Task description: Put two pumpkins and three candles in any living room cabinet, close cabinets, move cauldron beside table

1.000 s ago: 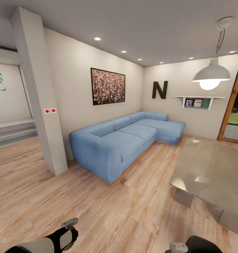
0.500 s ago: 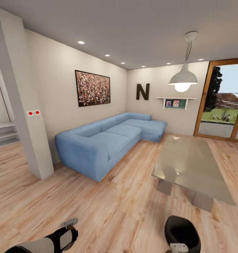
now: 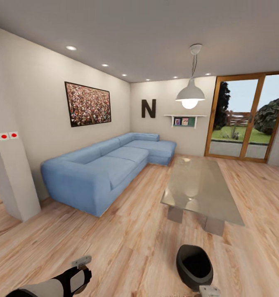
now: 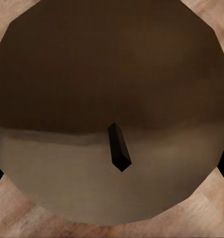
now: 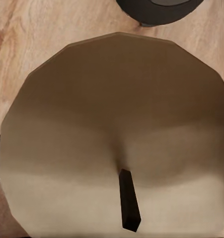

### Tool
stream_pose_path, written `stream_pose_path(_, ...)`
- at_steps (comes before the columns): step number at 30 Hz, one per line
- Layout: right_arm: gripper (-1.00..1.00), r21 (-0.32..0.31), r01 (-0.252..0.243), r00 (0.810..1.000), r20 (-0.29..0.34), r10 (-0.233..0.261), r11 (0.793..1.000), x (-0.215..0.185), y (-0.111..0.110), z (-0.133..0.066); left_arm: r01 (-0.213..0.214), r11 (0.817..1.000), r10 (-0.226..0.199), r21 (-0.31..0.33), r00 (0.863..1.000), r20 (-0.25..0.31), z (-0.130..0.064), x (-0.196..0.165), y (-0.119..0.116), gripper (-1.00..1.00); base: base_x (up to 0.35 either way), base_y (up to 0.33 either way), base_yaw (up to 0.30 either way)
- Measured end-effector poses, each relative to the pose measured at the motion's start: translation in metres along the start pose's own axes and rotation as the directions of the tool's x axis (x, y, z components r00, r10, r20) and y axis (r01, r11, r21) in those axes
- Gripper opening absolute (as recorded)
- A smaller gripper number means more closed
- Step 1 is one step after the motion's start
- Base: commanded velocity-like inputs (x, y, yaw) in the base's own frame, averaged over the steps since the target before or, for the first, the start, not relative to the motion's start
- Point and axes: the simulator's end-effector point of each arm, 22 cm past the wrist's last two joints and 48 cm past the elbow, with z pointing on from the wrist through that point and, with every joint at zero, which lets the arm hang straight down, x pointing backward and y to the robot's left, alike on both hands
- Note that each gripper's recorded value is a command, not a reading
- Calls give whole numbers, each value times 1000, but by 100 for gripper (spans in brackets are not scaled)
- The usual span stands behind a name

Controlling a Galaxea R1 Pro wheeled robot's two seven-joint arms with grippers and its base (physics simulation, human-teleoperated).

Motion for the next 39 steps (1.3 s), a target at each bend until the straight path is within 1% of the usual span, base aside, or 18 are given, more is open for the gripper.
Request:
stream_pose_path(7, -100, 2, 1, 1000, 0, -1, 1000, 0, 0, 0, 0, 1000, 0, 2, 1000, -1, 0, 1, -2, -100, 0, -5, -295)
stream_pose_path(12, -100, 2, 0, 1000, -1, 0, 1000, 0, -1, 0, -1, 1000, 1, 4, 1000, -1, -1, 1, -3, -100, 0, -130, -295)
stream_pose_path(21, -100, 3, 0, 1000, 0, 0, 1000, 0, -1, 0, -4, 1000, 4, 7, 1000, -1, -1, 1, -5, -100, 0, -281, -295)
stream_pose_path(25, -100, 3, 0, 1000, 4, 0, 1000, -2, -1, -1, -4, 1000, 4, 14, 1000, 0, -3, 2, -10, -100, 0, -297, -295)
stream_pose_path(39, -100, 2, 0, 1000, 16, 0, 1000, -6, -1, -3, -3, 1000, 3, 18, 1000, 10, -6, -2, -11, -100, 0, -299, -294)
